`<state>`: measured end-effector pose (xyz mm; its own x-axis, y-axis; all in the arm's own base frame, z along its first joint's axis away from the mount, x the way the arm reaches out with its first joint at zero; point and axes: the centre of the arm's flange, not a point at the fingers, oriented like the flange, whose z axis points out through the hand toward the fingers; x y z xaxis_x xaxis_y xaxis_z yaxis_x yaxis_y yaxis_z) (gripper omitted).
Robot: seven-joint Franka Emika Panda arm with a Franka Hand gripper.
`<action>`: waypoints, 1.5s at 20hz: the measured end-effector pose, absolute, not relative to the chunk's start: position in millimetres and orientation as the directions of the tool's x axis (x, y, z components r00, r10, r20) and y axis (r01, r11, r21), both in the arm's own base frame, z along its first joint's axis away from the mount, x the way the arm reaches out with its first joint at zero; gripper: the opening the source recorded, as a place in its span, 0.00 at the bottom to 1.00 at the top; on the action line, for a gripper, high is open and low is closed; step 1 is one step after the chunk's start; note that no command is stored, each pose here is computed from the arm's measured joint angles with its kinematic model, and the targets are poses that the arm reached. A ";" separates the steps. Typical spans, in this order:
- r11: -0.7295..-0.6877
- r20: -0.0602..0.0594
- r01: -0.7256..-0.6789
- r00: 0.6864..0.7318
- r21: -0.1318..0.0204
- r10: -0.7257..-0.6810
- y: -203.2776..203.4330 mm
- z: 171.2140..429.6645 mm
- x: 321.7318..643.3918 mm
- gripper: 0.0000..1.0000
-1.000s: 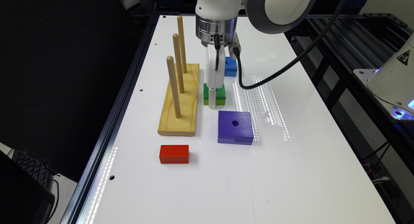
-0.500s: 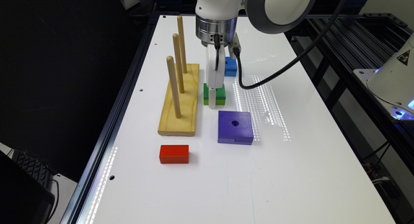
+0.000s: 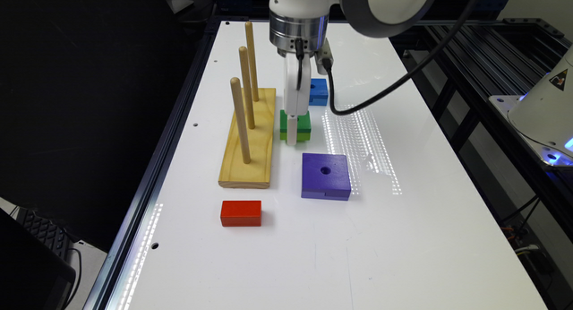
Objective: Pick up green block.
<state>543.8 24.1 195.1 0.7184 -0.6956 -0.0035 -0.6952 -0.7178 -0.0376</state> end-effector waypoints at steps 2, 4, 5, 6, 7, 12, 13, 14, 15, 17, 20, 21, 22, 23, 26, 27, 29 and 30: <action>-0.718 -0.001 -0.695 0.719 -0.038 -0.695 24.0 203.3 544.3 0.00; -0.719 0.002 -0.694 0.719 -0.038 -0.695 23.8 219.1 545.1 0.00; -0.719 0.003 -0.694 0.720 -0.036 -0.694 23.8 227.4 545.0 0.00; -0.720 0.003 -0.693 0.720 -0.034 -0.694 23.7 234.9 544.6 0.00; -0.720 0.002 -0.693 0.720 -0.032 -0.694 23.7 240.8 544.1 0.00; -0.721 0.000 -0.693 0.721 -0.027 -0.693 23.6 247.9 540.0 0.00; -0.721 0.000 -0.693 0.721 -0.027 -0.693 23.6 247.9 539.9 0.00; -0.721 0.001 -0.693 0.721 -0.028 -0.693 23.6 248.3 540.0 0.00; -0.721 0.002 -0.693 0.721 -0.029 -0.693 23.6 249.4 540.4 0.00; -0.721 0.008 -0.692 0.721 -0.034 -0.693 23.6 255.5 540.9 0.00; -0.721 0.012 -0.692 0.721 -0.035 -0.692 23.6 270.7 540.1 0.00; -0.722 0.013 -0.692 0.722 -0.034 -0.692 23.6 275.4 539.6 0.00; -0.722 0.013 -0.691 0.722 -0.033 -0.692 23.5 279.8 539.0 0.00; -0.722 0.013 -0.691 0.722 -0.033 -0.692 23.5 282.4 538.7 0.00; -0.722 0.020 -0.691 0.722 -0.037 -0.692 23.5 295.0 538.8 0.00; -0.722 0.022 -0.691 0.722 -0.037 -0.692 23.5 304.7 538.0 0.00; -0.722 0.025 -0.690 0.722 -0.036 -0.691 23.5 323.0 534.5 0.00; -0.723 0.025 -0.690 0.722 -0.034 -0.691 23.6 329.6 532.9 0.00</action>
